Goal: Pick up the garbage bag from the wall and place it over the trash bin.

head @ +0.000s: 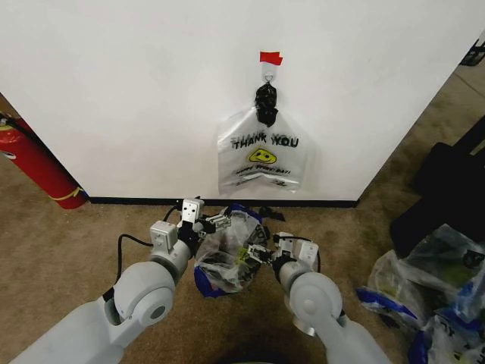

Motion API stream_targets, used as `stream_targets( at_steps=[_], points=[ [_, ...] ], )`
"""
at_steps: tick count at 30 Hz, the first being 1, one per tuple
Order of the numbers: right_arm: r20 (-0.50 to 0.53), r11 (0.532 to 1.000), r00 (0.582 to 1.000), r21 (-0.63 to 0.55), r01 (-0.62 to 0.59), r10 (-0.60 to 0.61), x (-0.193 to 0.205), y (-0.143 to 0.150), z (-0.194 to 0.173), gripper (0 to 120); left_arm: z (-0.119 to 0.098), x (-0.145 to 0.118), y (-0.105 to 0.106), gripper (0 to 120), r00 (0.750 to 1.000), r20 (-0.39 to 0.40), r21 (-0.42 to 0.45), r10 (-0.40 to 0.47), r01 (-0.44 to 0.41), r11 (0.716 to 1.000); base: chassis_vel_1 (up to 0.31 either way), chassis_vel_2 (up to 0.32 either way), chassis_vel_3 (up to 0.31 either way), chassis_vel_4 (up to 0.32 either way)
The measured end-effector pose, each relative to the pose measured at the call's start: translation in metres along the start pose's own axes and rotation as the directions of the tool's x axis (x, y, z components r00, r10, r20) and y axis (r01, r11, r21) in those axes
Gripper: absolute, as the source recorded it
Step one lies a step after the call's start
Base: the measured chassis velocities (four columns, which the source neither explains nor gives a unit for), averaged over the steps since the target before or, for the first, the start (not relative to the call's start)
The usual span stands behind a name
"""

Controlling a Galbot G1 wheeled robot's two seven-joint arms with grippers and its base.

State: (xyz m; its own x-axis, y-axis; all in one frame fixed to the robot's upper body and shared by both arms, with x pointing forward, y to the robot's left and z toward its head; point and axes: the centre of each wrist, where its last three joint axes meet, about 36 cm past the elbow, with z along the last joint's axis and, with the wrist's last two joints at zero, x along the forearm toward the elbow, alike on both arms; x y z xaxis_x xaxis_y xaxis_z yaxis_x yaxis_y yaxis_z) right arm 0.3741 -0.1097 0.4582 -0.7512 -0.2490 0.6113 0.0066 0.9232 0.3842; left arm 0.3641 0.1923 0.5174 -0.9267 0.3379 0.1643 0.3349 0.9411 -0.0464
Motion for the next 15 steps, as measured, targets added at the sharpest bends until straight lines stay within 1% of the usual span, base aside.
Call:
stream_targets(
  at_steps=[2,5,6,7,9,12,13,15],
  points=[
    [-0.012,1.0,1.0,-0.006,-0.008,0.008,-0.002,0.002,0.0,87,0.0,0.0,0.0,100,1.0,0.0,0.002,0.0,0.0,1.0,0.0,0.0,0.0,0.0],
    [-0.043,0.999,0.999,-0.028,-0.026,0.024,-0.005,0.006,-0.001,73,0.001,0.001,0.0,100,1.0,-0.002,0.004,-0.002,0.002,1.0,0.0,0.0,0.0,0.0],
    [-0.043,0.999,0.999,-0.028,-0.026,0.024,-0.005,0.006,-0.001,73,0.001,0.001,0.0,100,1.0,-0.002,0.004,-0.002,0.002,1.0,0.0,0.0,0.0,0.0],
    [-0.054,0.999,0.998,-0.034,-0.031,0.029,-0.008,0.007,-0.001,67,0.001,0.001,0.0,100,1.0,-0.004,0.005,-0.003,0.003,1.0,0.0,0.0,0.0,0.0],
    [-0.065,0.999,0.997,-0.039,-0.035,0.032,-0.011,0.008,-0.001,60,0.001,0.002,0.0,100,1.0,-0.005,0.006,-0.003,0.003,1.0,0.0,0.0,0.0,0.0],
    [-0.08,0.998,0.996,-0.045,-0.047,0.043,-0.018,0.008,-0.003,46,0.001,0.002,0.0,100,1.0,-0.005,0.007,-0.004,0.004,1.0,0.0,0.0,0.0,0.0],
    [-0.08,0.998,0.996,-0.045,-0.047,0.043,-0.018,0.008,-0.003,46,0.001,0.002,0.0,100,1.0,-0.005,0.007,-0.004,0.004,1.0,0.0,0.0,0.0,0.0],
    [-0.085,0.998,0.995,-0.047,-0.049,0.045,-0.022,0.008,-0.005,38,0.001,0.002,0.0,100,1.0,-0.006,0.007,-0.004,0.004,1.0,0.0,0.0,0.0,0.0]
  ],
)
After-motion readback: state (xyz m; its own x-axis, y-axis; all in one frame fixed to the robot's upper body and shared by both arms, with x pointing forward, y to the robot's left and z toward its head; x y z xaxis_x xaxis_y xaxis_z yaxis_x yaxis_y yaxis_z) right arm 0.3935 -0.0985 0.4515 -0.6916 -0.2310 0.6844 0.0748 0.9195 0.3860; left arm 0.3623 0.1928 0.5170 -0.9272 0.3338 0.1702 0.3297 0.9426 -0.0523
